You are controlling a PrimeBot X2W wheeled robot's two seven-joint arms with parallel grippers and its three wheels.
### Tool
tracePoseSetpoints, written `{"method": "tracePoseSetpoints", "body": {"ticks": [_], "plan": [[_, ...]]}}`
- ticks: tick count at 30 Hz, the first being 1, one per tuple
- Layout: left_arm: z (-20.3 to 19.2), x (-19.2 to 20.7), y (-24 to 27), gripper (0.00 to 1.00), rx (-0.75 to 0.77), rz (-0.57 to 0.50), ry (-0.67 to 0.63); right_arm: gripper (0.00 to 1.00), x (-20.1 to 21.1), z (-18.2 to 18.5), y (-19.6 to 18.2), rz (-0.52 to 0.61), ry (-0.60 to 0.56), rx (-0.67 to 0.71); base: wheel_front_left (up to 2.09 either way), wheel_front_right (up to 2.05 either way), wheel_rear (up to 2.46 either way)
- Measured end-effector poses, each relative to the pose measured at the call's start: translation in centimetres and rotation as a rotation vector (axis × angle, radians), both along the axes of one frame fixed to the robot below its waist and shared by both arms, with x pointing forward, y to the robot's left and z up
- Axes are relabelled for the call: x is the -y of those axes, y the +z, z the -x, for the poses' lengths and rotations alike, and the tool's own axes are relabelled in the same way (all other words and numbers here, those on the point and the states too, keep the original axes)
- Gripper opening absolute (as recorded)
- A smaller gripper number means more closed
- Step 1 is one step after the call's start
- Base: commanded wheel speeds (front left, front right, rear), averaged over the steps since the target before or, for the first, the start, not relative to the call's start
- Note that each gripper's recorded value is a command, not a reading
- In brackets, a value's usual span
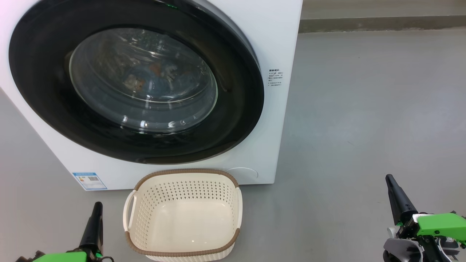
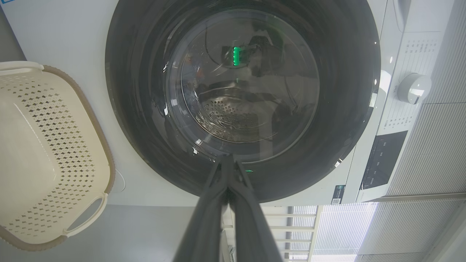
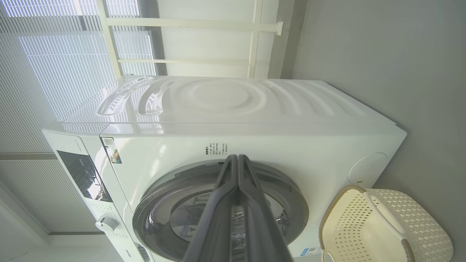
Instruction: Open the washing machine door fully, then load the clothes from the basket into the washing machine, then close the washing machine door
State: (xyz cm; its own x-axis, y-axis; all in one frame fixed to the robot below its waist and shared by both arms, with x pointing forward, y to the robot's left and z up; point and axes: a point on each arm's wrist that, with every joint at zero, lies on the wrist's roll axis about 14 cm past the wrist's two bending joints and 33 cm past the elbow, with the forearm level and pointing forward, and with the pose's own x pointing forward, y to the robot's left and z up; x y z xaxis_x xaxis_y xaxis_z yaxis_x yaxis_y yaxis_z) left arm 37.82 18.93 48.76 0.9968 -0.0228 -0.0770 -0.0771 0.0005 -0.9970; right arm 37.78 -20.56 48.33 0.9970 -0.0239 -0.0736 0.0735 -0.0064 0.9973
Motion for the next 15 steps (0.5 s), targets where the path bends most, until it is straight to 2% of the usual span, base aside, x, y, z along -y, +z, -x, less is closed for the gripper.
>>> {"method": "tracePoseSetpoints", "body": {"ticks": [15], "plan": [[0.0,0.0,0.0,0.0,0.0,0.0,0.0,0.0,0.0,-0.01,0.02,0.0,0.0,0.0,0.0,0.0,0.0]]}}
